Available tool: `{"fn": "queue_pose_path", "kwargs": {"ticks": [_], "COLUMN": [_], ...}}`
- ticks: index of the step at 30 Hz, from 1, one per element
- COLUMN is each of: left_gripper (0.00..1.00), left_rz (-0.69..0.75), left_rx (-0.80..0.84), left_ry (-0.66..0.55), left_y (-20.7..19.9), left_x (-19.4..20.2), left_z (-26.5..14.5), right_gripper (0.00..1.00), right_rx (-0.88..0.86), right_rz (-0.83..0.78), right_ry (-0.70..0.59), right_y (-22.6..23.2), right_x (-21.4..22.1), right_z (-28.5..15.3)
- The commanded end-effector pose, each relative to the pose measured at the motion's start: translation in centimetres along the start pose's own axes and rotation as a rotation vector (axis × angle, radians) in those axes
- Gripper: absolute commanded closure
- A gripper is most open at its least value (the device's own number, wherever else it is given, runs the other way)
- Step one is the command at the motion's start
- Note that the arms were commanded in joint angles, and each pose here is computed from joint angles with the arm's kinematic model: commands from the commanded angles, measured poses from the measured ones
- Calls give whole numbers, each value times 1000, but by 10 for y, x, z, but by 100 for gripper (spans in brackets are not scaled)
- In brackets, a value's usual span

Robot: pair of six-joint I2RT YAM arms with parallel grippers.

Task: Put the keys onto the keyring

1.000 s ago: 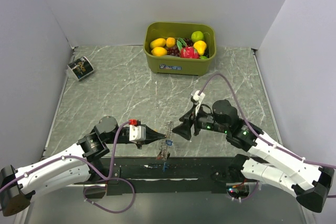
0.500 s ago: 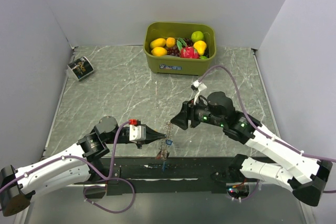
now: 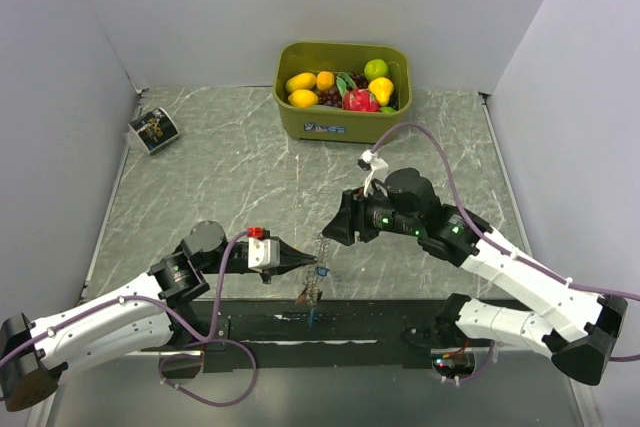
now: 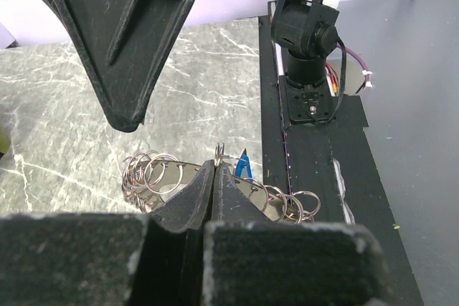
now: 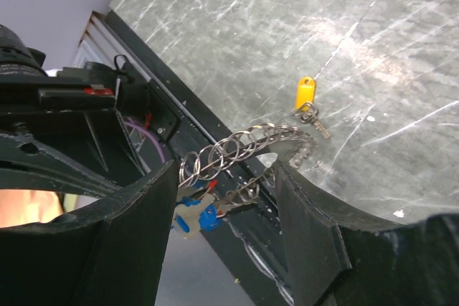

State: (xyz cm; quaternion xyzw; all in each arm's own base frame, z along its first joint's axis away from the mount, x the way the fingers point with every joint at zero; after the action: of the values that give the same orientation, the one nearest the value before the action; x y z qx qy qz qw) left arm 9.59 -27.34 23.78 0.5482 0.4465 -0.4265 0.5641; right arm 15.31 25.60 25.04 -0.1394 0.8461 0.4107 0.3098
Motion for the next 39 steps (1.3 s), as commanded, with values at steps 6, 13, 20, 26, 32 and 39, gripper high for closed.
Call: {"fn": "queue_pose_path", "kwargs": {"ticks": [6,13,20,26,32,39], "left_gripper": [99,99,99,99,99,99], "left_rz": [65,68,61,59,64,59], "left_rx": [-20,-14,-18,-19,-23,-27], "left_ry": [-71,-71,-70,-68,-70,-69], "left_y": [7,7,7,7,7,6], "left_x": [-20,-21,-20,-19,-20,-19], "left_z": [3,4,3,3,3,1], "right_gripper": [39,41,41,48,67,90], "right_rx": [-54,-84,-98,-102,-106,-123], "right_rz": [30,42,58,59,55,56], "right_ry": [39,78,112,137,131,77], "right_y": [19,24,26,26,27,28], "right_x": [-4,2,9,13,12,8], "right_z": [-2,3,9,16,21,18]}}
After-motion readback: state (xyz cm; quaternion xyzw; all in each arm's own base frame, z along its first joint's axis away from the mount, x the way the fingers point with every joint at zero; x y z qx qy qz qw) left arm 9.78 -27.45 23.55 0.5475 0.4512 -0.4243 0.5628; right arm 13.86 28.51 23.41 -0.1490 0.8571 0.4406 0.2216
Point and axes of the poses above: each gripper's point midway between its finger pads, its own z axis out along the fingers, its own y axis along the line the jaws close on, x = y × z, the point moved 2 cm from there along -z, back along the fingers, and after that the axes turned 4 degrees about z, right-handed, at the moved point
